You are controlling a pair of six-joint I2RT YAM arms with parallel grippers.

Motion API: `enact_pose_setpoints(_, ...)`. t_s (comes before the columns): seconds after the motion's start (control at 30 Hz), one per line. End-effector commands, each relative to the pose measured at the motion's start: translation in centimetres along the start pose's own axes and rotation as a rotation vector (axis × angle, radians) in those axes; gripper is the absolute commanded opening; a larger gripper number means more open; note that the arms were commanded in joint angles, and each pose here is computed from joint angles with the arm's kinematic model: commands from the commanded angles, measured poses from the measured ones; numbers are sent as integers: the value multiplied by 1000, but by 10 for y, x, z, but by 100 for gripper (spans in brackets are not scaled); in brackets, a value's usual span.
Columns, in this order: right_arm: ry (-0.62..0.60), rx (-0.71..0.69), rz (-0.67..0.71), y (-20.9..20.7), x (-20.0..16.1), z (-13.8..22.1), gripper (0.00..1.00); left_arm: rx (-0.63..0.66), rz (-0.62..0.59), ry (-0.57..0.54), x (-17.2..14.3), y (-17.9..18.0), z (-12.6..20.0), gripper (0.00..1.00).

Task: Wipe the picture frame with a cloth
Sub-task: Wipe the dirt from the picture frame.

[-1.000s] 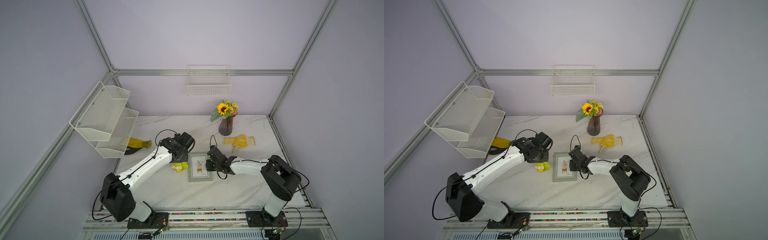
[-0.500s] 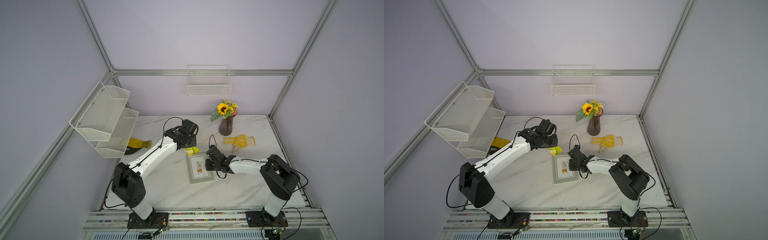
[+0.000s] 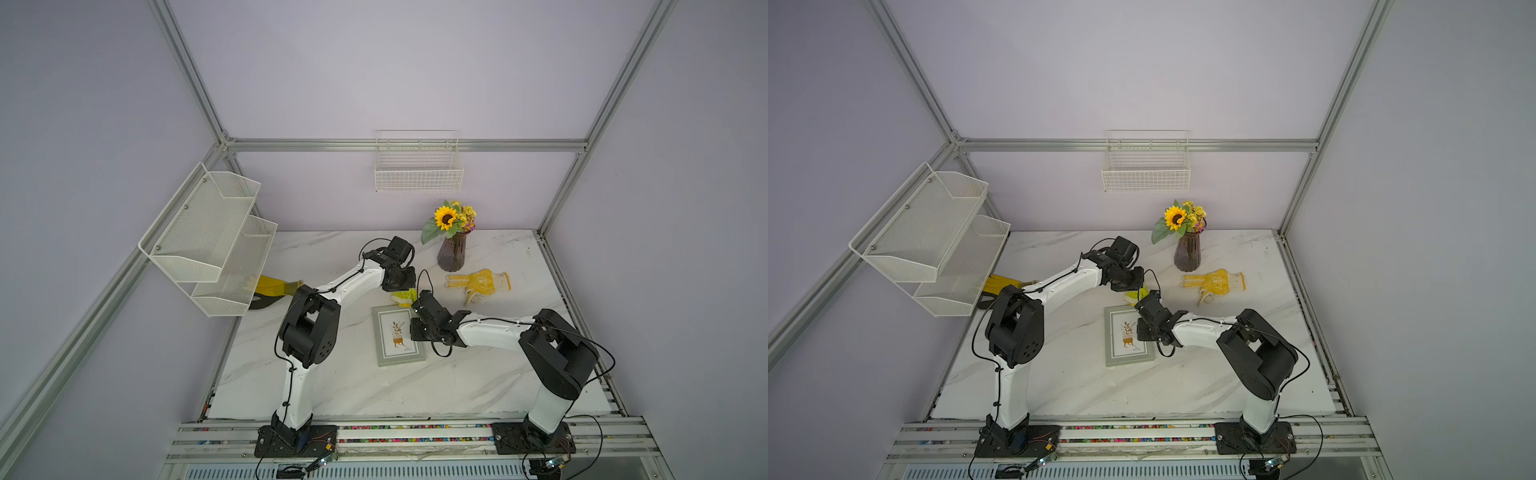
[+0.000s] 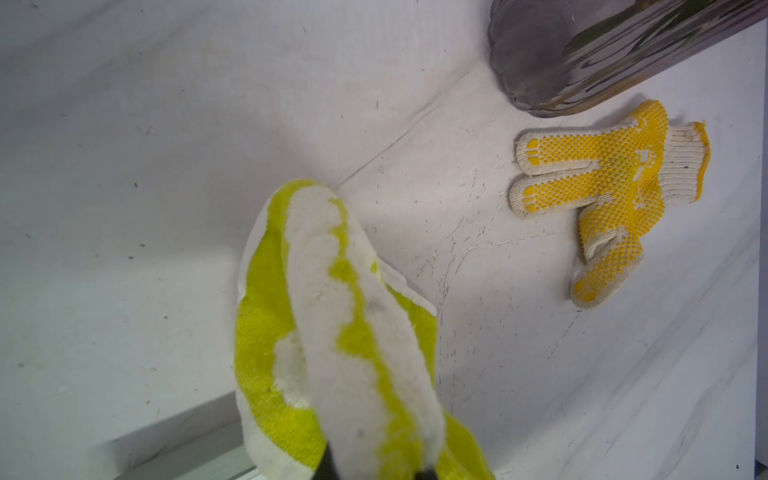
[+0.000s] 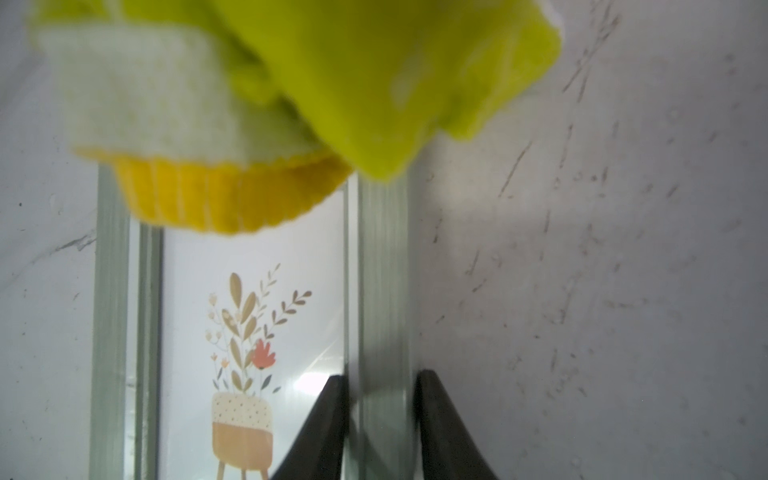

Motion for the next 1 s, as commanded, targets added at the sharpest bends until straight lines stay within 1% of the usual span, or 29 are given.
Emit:
enact_pose_setpoints(0.0, 50, -87, -23, -19, -12, -9, 31, -25, 36, 25, -7, -2, 9, 0)
enact_pose_setpoints(0.1, 49, -91, -25, -20, -13, -10, 31, 66, 55, 87, -29, 15, 6, 0)
enact_pose_setpoints(0.23, 48, -89, -29, -21, -13, -10, 31, 251, 58, 99, -49, 45, 27, 0)
enact_pose_setpoints(0.4, 54, -81, -30, -21, -15, -11, 31, 454, 58, 114, -64, 78, 52, 0)
enact_pose_setpoints(0.5, 52, -76, -31, -21, -15, -9, 31, 529, 70, 149, -75, 98, 56, 0)
enact_pose_setpoints(0.6, 49, -75, -33, -21, -15, -8, 31, 577, 89, 174, -87, 114, 59, 0)
enact_pose_setpoints(0.7, 48, -75, -36, -21, -15, -8, 31, 607, 98, 186, -97, 123, 65, 0)
enact_pose_setpoints(0.77, 48, -76, -35, -21, -15, -8, 31, 601, 106, 183, -98, 123, 69, 0)
enact_pose_setpoints(0.87, 54, -76, -35, -21, -16, -11, 31, 529, 115, 134, -86, 113, 72, 0)
enact_pose_setpoints(0.97, 64, -75, -37, -21, -18, -14, 32, 400, 116, 79, -68, 95, 66, 0)
Point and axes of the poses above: each gripper's point midway between its finger pads, its own z axis back along the fingers, its own y axis along the line the jaws close on, x = y × z, the point moved 4 cm from there along z, back along the fingers, and after that the axes turned 12 degrees about -z, right-handed, at the moved point
